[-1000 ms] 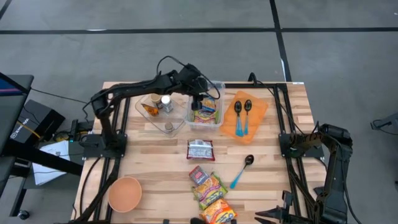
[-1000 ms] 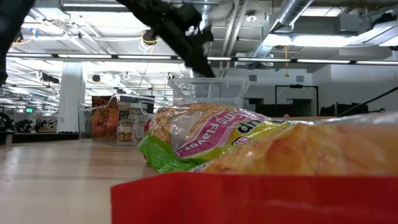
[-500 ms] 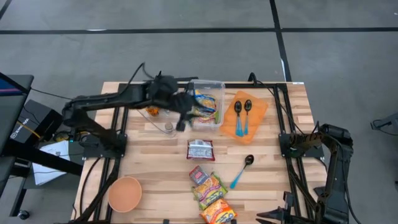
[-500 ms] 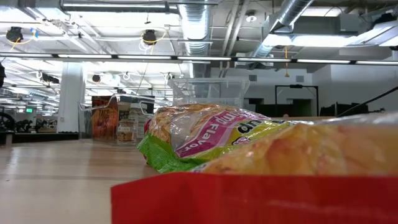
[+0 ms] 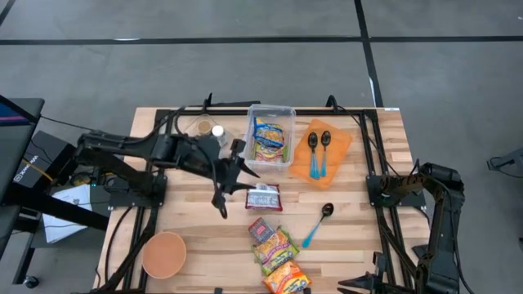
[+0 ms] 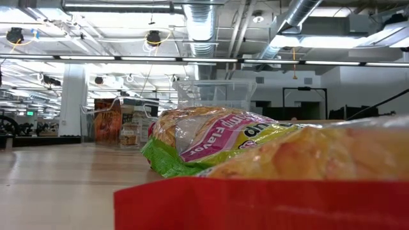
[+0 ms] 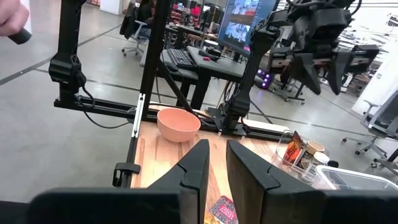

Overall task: Pick & Place Food Item
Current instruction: Put the red noodle pack into the white bin

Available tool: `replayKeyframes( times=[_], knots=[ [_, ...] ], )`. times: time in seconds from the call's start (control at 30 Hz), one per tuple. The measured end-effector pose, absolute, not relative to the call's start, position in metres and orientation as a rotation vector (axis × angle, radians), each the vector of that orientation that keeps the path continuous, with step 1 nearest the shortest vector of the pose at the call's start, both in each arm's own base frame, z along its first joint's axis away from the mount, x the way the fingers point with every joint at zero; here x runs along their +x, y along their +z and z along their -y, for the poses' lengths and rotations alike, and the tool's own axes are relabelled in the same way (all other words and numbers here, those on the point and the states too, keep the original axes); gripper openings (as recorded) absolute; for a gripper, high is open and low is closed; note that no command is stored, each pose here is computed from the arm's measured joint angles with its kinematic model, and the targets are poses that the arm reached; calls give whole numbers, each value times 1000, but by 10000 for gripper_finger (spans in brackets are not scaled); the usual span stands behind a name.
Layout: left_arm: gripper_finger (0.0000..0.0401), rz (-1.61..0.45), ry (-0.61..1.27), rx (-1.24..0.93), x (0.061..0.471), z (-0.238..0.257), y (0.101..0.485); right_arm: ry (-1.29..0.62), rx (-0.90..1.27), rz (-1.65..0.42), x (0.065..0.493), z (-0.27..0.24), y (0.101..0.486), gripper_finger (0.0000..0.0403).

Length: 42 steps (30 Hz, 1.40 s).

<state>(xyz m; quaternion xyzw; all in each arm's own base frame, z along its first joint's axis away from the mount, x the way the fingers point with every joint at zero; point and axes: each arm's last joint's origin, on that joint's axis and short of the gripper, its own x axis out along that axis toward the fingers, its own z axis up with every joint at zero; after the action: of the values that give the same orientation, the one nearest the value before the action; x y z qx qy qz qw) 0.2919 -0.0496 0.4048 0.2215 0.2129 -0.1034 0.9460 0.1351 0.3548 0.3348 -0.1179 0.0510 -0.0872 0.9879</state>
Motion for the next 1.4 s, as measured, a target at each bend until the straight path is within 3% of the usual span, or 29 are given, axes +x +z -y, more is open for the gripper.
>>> replayKeyframes(
  times=[0.23,0.5,0.73,1.0,1.2,1.4],
  knots=[
    [127,-596,-219,466,290,52,362,-173,-237,-104,135,-355,335,51],
    [127,-795,-213,587,273,80,252,-173,-237,-104,135,-355,334,51],
    [127,-742,-169,755,246,105,178,-185,-237,-106,140,-353,334,51],
    [139,-687,-153,1037,254,130,136,-194,-235,-115,147,-351,334,51],
    [196,-693,4,1285,267,129,117,-190,-218,-125,150,-349,333,51],
    [245,-673,-10,1295,273,126,116,-180,-231,-128,146,-350,332,51]
  ],
)
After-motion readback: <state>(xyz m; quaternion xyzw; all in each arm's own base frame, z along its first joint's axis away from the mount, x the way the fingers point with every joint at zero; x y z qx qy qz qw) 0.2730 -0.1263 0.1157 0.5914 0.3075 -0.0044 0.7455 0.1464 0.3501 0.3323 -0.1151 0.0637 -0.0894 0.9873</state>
